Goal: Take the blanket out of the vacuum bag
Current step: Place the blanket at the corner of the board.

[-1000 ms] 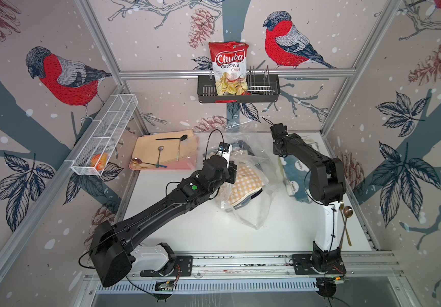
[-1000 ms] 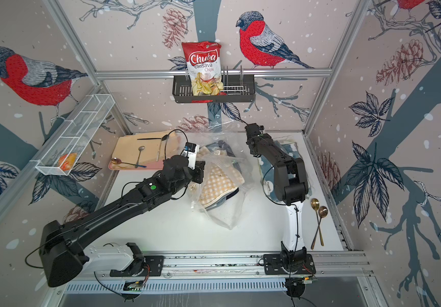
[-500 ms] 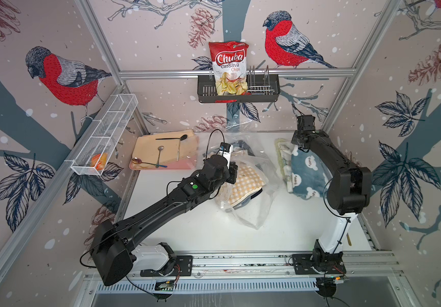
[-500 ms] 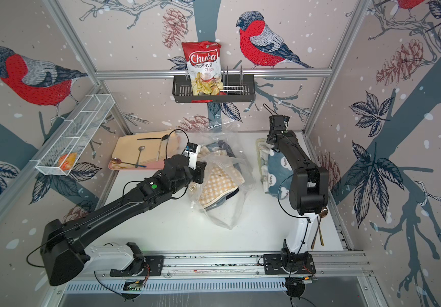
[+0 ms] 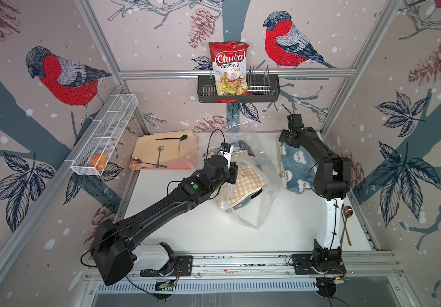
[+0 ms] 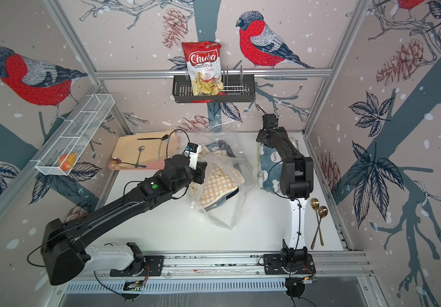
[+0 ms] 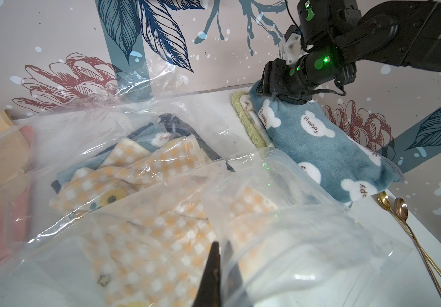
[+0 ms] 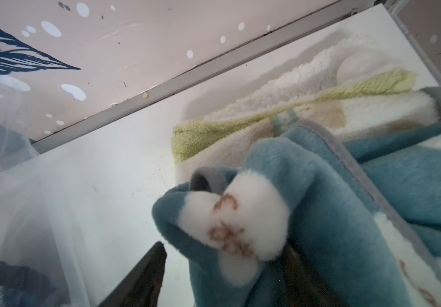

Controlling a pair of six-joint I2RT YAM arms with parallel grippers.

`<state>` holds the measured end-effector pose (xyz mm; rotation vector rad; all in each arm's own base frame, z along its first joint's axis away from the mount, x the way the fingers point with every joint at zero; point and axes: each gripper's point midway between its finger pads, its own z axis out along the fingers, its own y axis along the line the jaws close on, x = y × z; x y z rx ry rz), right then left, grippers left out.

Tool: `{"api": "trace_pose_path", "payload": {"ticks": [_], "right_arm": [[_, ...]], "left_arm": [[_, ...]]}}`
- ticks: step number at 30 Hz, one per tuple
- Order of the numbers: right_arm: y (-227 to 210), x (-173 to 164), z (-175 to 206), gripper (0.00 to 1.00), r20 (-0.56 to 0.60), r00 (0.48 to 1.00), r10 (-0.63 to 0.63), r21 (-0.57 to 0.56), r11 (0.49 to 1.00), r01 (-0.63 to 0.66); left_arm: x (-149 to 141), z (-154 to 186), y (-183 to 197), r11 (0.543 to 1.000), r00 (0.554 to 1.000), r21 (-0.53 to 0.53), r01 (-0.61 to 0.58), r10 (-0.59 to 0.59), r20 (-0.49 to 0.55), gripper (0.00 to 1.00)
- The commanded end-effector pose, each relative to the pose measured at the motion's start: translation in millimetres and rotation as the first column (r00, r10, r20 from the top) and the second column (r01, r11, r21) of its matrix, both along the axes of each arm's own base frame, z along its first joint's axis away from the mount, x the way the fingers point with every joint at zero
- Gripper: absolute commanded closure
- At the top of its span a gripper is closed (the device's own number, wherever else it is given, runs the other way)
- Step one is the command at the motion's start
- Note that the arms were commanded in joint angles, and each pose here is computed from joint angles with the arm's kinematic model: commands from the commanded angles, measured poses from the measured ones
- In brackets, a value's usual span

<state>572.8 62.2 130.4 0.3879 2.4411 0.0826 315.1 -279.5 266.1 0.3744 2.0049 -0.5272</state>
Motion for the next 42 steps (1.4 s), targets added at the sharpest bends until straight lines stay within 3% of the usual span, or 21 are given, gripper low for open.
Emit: {"api": "trace_pose_path", "payload": {"ticks": [1, 5, 8, 12, 14, 16, 17, 19, 20, 24, 28, 35, 42], "right_arm": [[9.5, -18.4, 38.8, 0.26, 0.049, 0.997, 0.052, 0.115, 0.992, -0.057], [-17.3, -46.0, 88.0, 0.19, 0.162, 0.987, -0.003, 0.168, 0.985, -0.025], [-52.4, -62.8, 87.4, 0.19, 0.181, 0.981, -0.074, 0.18, 0.983, 0.041], [-91.8, -72.6, 65.1, 0.42, 0.162, 0.978, -0.132, 0.225, 0.97, 0.093], [-106.2, -71.9, 49.7, 0.6, 0.133, 0.98, -0.148, 0.214, 0.97, 0.117], [-117.6, -68.6, 37.4, 0.66, 0.113, 0.98, -0.164, 0.215, 0.967, 0.137], [-122.3, -66.6, 30.4, 0.63, 0.099, 0.98, -0.17, 0.215, 0.966, 0.146], [-127.2, -60.9, 20.7, 0.41, 0.091, 0.982, -0.167, 0.196, 0.969, 0.147], [-130.1, -58.0, 14.8, 0.38, 0.08, 0.982, -0.171, 0.178, 0.972, 0.155], [-137.7, -46.1, -13.7, 0.35, 0.009, 0.986, -0.169, 0.143, 0.976, 0.166], [-116.6, -45.5, -12.1, 0.35, 0.023, 0.994, -0.111, 0.161, 0.981, 0.106], [-79.8, -81.4, -15.4, 0.25, 0.007, 0.996, -0.09, -0.037, 0.995, 0.09], [-77.6, -88.3, -22.7, 0.23, -0.02, 0.998, -0.065, -0.046, 0.997, 0.064]], "left_arm": [[2.3, 10.4, -5.4, 0.999, 1.0, -0.041, 0.013, -0.012, 0.021, 1.0], [0.9, 12.8, -6.5, 0.998, 1.0, -0.053, 0.021, -0.02, 0.019, 1.0], [0.2, 14.5, -7.3, 0.998, 0.999, -0.06, 0.027, -0.025, 0.021, 1.0], [-0.5, 13.4, -8.7, 0.997, 0.999, -0.065, 0.033, -0.032, 0.015, 1.0], [-0.5, 12.6, -9.2, 0.997, 0.999, -0.065, 0.036, -0.035, 0.013, 1.0], [-0.7, 10.6, -10.7, 0.997, 0.999, -0.063, 0.041, -0.04, 0.009, 1.0], [-0.7, 10.0, -11.1, 0.997, 0.999, -0.063, 0.043, -0.043, 0.007, 1.0], [-0.3, 9.8, -11.6, 0.997, 0.999, -0.062, 0.045, -0.045, 0.008, 1.0], [-0.4, 8.9, -12.2, 0.997, 0.999, -0.061, 0.046, -0.046, 0.006, 1.0], [-0.4, 7.8, -13.8, 0.997, 0.999, -0.061, 0.053, -0.053, 0.003, 1.0], [-0.9, 6.5, -14.6, 0.997, 0.998, -0.059, 0.057, -0.057, 0.001, 1.0], [-0.5, 5.0, -15.4, 0.996, 0.998, -0.059, 0.061, -0.061, -0.003, 1.0], [-1.1, 0.4, -19.6, 0.995, 0.997, -0.06, 0.077, -0.078, -0.016, 1.0]]}}
